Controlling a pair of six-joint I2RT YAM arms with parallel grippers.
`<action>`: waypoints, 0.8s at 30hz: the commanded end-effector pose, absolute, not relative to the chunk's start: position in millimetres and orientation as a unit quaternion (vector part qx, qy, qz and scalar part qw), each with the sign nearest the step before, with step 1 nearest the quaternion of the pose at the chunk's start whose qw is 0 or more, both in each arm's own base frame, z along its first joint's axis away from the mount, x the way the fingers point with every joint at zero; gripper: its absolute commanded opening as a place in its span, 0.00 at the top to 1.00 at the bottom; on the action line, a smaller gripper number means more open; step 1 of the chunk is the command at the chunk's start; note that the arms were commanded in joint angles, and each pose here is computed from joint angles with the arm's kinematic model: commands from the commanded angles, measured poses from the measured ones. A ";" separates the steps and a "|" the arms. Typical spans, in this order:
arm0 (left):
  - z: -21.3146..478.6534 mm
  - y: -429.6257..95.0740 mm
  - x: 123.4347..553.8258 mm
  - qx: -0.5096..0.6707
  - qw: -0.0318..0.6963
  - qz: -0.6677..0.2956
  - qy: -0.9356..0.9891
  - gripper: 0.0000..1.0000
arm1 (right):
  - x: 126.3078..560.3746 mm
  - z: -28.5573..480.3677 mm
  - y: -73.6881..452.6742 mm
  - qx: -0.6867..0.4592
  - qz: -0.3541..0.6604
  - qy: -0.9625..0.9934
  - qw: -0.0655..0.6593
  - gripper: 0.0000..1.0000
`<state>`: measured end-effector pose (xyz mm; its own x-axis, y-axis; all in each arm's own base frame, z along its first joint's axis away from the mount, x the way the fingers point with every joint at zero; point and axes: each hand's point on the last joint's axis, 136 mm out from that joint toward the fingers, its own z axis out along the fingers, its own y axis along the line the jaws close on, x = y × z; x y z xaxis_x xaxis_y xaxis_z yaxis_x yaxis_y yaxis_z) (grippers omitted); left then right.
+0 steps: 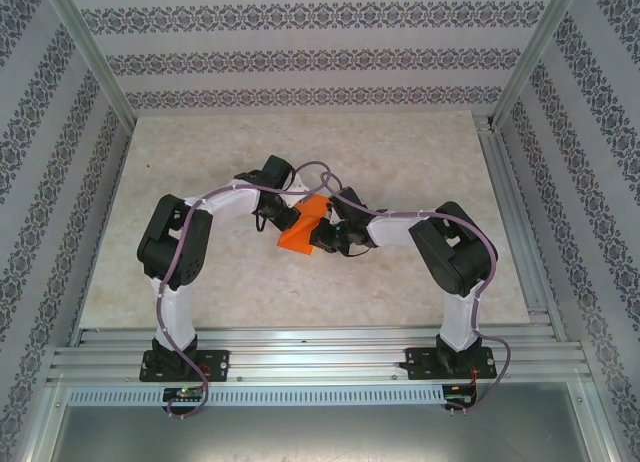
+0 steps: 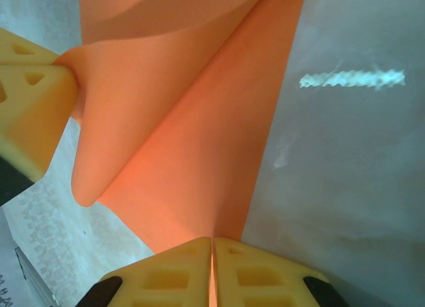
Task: Fold a paper plane with a square sheet of paper (fold left side to right side)
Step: Fold the triangle a second time at the center of the table.
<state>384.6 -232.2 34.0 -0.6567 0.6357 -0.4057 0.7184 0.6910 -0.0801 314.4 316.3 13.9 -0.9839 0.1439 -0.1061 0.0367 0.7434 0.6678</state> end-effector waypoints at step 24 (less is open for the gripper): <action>38.5 -235.1 394.1 0.402 0.168 -0.118 0.892 0.91 | 318.4 37.8 331.1 0.107 0.464 0.873 0.104 0.94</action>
